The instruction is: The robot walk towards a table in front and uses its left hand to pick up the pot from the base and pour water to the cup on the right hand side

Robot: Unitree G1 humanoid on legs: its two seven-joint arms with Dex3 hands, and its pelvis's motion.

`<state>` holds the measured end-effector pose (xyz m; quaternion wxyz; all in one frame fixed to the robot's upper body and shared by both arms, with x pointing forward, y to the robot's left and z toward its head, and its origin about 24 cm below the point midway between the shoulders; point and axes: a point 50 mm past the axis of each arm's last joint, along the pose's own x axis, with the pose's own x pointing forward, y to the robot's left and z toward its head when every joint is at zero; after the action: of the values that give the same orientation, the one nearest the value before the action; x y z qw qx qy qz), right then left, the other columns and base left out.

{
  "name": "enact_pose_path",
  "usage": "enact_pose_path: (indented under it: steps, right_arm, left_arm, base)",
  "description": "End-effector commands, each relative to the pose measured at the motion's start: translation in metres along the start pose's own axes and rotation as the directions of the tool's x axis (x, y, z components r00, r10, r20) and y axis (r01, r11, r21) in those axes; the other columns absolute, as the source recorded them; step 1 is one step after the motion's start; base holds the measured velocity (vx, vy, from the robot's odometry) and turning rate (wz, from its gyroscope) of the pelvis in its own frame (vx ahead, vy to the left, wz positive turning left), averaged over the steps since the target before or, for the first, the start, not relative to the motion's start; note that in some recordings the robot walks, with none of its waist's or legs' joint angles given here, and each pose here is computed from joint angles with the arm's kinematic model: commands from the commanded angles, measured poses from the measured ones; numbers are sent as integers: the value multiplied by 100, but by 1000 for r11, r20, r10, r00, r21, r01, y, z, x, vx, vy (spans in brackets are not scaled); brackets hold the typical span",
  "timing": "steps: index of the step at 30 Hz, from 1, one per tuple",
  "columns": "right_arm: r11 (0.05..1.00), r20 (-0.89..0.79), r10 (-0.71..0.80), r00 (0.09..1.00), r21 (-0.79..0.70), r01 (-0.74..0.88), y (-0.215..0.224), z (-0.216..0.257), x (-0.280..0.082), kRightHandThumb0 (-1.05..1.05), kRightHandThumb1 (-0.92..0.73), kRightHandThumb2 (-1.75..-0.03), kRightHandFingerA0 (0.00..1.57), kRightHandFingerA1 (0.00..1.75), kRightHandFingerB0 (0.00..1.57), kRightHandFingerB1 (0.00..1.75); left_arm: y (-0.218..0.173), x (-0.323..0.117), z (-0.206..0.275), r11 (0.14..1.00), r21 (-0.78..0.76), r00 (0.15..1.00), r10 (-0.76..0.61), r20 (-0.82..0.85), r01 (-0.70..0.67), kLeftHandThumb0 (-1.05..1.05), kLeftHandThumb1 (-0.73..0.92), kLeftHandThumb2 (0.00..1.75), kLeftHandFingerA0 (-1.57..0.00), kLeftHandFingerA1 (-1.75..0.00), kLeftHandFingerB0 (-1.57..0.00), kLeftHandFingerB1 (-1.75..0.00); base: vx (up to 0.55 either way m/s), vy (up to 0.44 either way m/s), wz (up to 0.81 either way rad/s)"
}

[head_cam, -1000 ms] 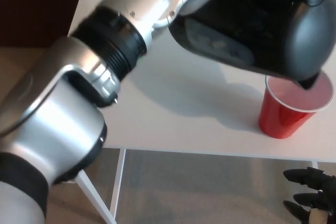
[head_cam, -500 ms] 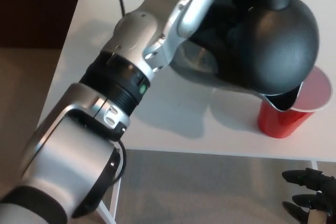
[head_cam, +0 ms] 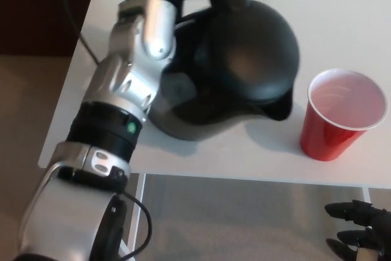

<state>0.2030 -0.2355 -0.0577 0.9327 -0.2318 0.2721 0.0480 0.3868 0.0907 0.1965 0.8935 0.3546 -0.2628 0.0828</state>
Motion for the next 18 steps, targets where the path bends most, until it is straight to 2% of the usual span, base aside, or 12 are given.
enact_pose_path:
  steps: [1, 7, 13, 14, 15, 18]
  right_arm:
    - [999, -29, -36, 999, 0, 36, -1, -9, -6, -26, -59, -57, 45, 41, 53, 40]
    - [999, -19, -37, 999, 8, 38, -2, -6, -5, -26, -58, -57, 47, 42, 53, 41]
    - [999, -18, -33, 999, 9, 33, -2, -7, -8, -26, -59, -57, 45, 41, 53, 41]
    - [999, -20, -33, 999, 8, 33, -2, -7, -7, -27, -59, -57, 47, 42, 53, 40]
    - [999, -21, -34, 999, 10, 35, -2, -7, -7, -26, -58, -57, 49, 43, 54, 40]
    - [999, -22, -37, 999, 14, 38, -2, -7, -7, -26, -58, -57, 49, 43, 54, 40]
  left_arm:
    - [39, -28, -82, 737, -593, 819, -95, -567, -325, -9, 69, 77, -72, -169, -70, -131]
    - [38, -35, -91, 721, -585, 779, -100, -618, -371, -10, 72, 73, -75, -169, -71, -132]
    - [33, -48, -102, 692, -591, 743, -117, -659, -414, -8, 68, 80, -71, -172, -68, -136]
    - [30, -53, -106, 677, -591, 720, -128, -681, -438, -7, 65, 85, -75, -174, -68, -139]
    - [27, -58, -111, 668, -588, 699, -140, -702, -456, -8, 69, 79, -74, -175, -65, -144]
    - [25, -61, -115, 661, -586, 679, -154, -718, -469, -8, 69, 79, -74, -175, -65, -144]
  base:
    - [0, 0, 0]
    - [0, 0, 0]
    - [0, 0, 0]
    - [0, 0, 0]
    - [0, 0, 0]
    - [0, 0, 0]
